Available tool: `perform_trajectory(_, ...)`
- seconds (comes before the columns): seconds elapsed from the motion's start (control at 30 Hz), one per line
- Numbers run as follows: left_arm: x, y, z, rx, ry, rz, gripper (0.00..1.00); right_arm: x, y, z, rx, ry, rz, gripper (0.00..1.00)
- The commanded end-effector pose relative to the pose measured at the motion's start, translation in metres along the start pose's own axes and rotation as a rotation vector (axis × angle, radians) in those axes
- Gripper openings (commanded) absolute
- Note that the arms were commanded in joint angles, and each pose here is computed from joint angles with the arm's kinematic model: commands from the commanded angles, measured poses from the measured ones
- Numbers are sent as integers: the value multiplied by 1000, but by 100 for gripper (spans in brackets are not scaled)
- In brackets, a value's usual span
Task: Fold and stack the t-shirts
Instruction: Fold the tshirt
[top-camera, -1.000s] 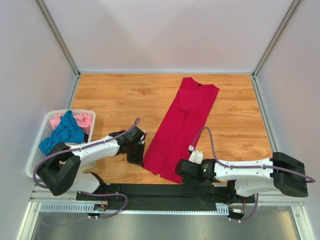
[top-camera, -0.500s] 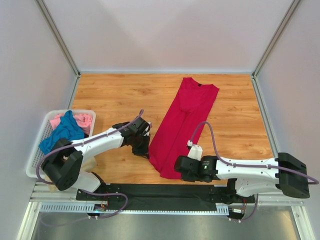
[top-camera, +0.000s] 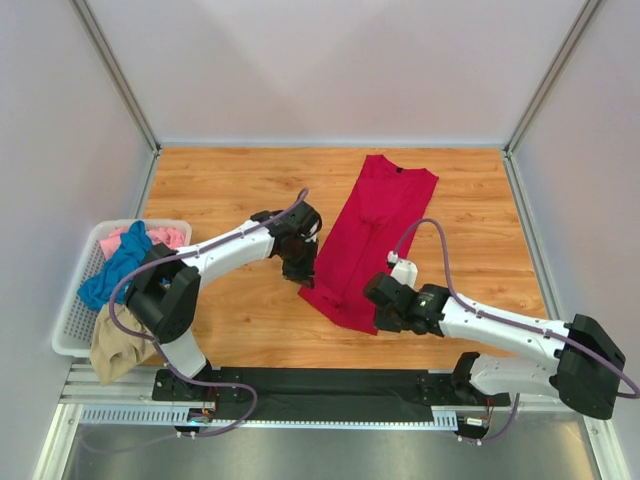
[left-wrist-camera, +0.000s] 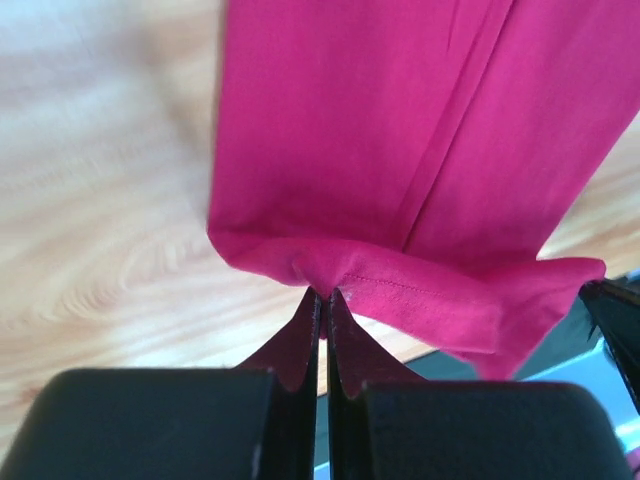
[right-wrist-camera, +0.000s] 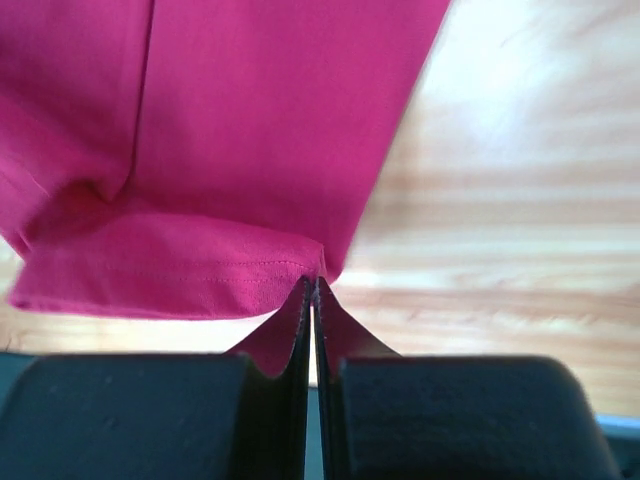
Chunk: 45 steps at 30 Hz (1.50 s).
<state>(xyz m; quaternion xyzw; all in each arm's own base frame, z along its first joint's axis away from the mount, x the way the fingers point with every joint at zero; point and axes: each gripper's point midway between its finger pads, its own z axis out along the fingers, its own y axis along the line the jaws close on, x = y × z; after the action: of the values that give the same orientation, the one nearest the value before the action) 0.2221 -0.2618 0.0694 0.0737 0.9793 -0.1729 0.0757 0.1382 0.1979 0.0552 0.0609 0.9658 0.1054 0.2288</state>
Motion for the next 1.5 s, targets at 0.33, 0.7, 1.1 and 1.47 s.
perform_trajectory(0.33,-109,-18,1,18,-46,1,0,-94,0,19,-26,-98,-122,0)
perform_trajectory(0.7,-161,-26,-1,78,-101,20,0,-145,-10,28,7,-99,-118,0)
perform_trajectory(1.1,-193,-49,13,216,-133,38,0,-175,-28,38,14,-85,-72,0)
perform_trajectory(1.47,-219,-50,16,248,-191,32,0,-199,-33,37,-25,-120,6,0)
